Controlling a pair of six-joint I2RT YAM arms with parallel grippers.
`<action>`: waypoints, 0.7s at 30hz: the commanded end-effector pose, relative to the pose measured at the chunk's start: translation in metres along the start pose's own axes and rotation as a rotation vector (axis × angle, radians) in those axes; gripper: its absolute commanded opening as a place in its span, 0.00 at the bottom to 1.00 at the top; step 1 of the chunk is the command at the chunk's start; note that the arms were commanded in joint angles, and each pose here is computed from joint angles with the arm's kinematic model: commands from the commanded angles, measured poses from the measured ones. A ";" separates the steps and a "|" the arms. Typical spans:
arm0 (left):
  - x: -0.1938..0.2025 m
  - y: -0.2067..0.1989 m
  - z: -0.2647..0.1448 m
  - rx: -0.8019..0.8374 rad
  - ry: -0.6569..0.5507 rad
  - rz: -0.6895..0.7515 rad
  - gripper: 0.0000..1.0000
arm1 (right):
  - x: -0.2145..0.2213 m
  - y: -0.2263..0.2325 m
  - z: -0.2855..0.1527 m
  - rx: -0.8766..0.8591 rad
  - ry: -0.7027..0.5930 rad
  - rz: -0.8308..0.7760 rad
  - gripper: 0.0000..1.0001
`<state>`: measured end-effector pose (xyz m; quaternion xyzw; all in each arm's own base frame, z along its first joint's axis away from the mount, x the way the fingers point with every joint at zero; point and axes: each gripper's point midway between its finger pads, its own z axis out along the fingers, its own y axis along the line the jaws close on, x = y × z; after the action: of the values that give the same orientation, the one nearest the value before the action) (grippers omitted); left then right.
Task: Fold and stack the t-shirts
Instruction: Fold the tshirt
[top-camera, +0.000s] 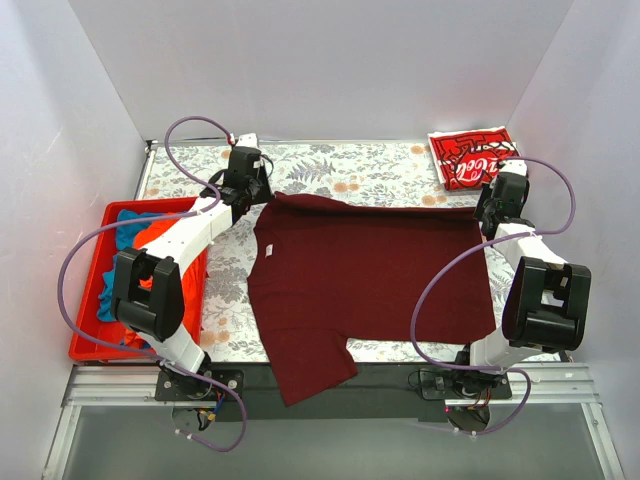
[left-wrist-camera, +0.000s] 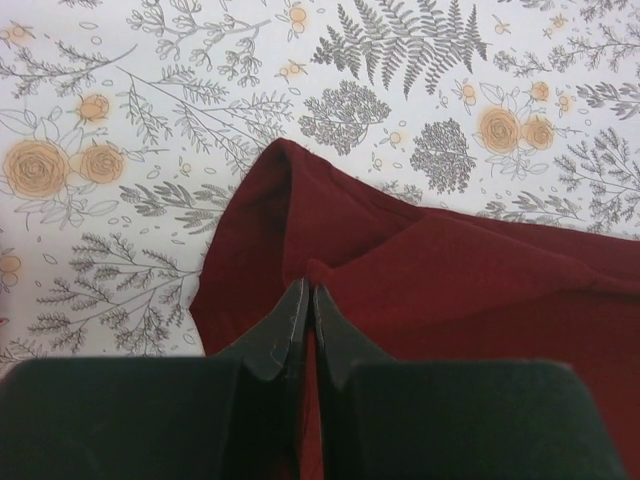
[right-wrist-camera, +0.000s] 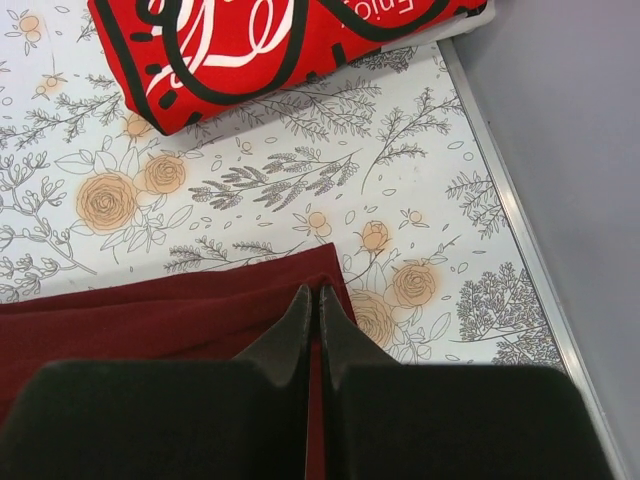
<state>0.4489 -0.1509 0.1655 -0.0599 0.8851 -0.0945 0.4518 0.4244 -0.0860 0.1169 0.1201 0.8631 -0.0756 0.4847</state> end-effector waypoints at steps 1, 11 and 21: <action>0.008 0.001 -0.020 -0.017 0.025 -0.014 0.00 | -0.013 -0.012 -0.003 0.046 -0.053 0.024 0.01; 0.033 0.011 -0.044 -0.089 0.063 -0.043 0.00 | 0.006 -0.020 -0.004 0.090 -0.010 0.036 0.01; 0.063 0.002 -0.061 -0.100 0.091 -0.083 0.00 | 0.029 -0.024 0.002 0.114 0.061 0.043 0.01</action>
<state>0.3724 -0.1609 0.1443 -0.0922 0.9107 -0.0805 0.3946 0.4103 -0.0948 0.0982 0.1472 0.8706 -0.0944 0.4598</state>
